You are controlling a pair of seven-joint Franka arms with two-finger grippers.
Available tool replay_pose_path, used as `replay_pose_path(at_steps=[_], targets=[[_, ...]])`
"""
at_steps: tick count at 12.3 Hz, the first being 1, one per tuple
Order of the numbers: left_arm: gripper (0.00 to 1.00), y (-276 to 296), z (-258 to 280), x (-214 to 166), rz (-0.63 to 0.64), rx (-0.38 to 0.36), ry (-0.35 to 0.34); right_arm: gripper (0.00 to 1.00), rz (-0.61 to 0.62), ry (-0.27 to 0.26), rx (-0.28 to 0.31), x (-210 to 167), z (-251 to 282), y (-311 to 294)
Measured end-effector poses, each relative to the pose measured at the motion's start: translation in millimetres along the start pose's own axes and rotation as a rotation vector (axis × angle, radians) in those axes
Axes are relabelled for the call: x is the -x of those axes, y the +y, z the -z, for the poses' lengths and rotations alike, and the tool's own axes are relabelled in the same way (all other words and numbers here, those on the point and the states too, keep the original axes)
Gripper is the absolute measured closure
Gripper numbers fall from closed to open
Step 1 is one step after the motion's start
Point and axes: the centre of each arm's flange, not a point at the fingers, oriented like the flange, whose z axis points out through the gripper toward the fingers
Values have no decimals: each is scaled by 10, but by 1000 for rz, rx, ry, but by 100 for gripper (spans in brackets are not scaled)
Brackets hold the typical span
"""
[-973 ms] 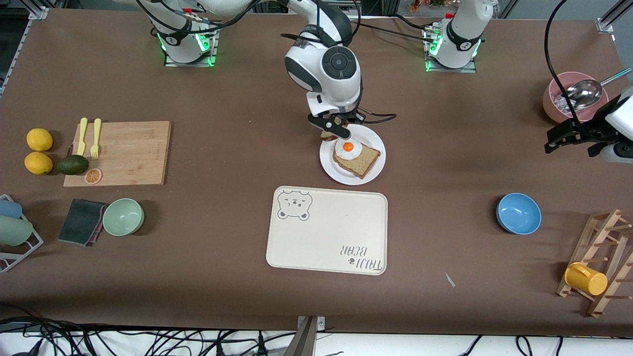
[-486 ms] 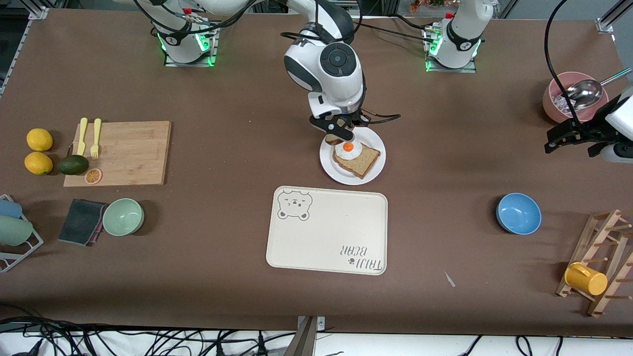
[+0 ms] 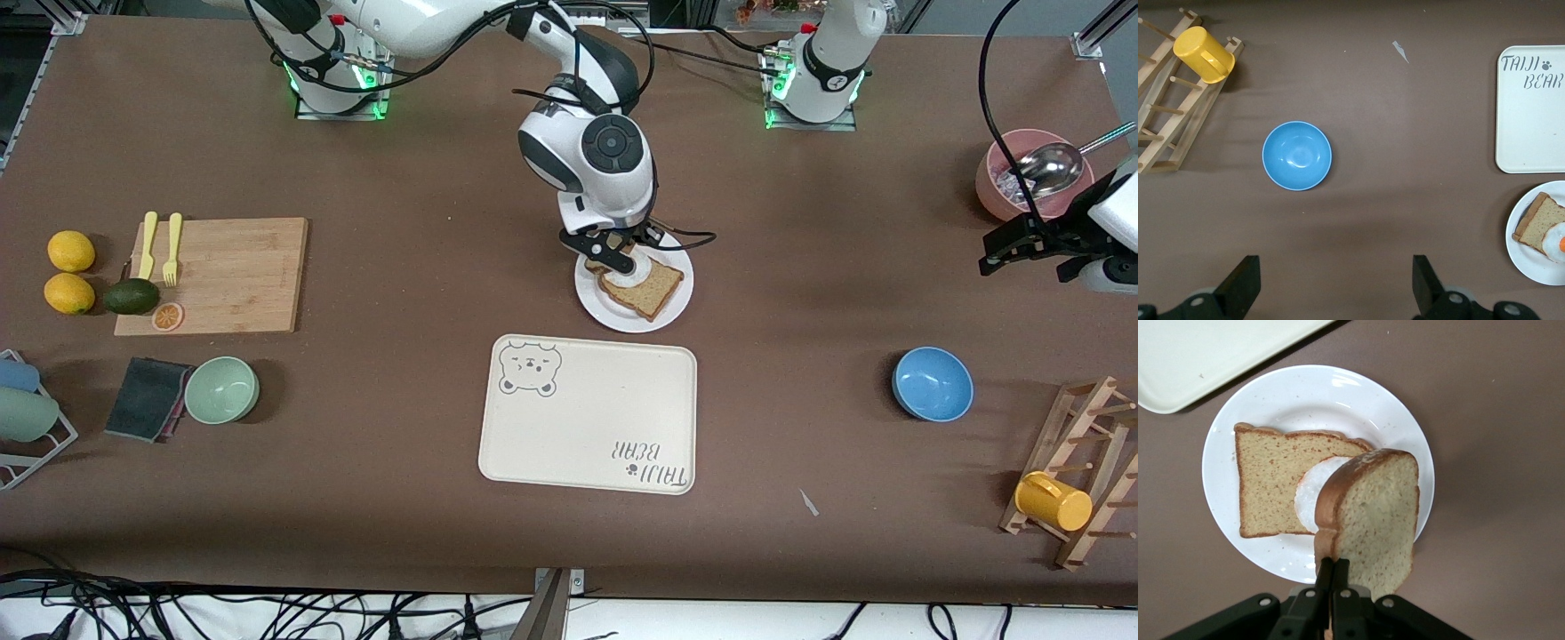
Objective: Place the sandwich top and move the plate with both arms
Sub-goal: 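Lower the bread slice onto the egg and open the right gripper, then withdraw the right gripper while the left gripper reaches toward the plate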
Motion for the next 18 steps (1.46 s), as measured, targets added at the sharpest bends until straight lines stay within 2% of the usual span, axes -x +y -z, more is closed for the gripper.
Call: replay_pose_path(at_steps=[3, 9, 10, 12, 15, 18], targets=[[0, 0, 0, 0, 0, 0, 0, 97, 5, 12, 6, -41, -145, -3], [0, 0, 0, 0, 0, 0, 0, 97, 5, 48, -69, -197, -371, -82], [0, 0, 0, 0, 0, 0, 0, 90, 10, 54, -75, -206, -383, -89], [0, 0, 0, 0, 0, 0, 0, 69, 32, 88, -78, -230, -396, -99], [0, 0, 0, 0, 0, 0, 0, 33, 45, 103, -82, -237, -349, -118], [0, 1, 0, 0, 0, 0, 0, 0, 106, 134, -25, -332, -91, -82]])
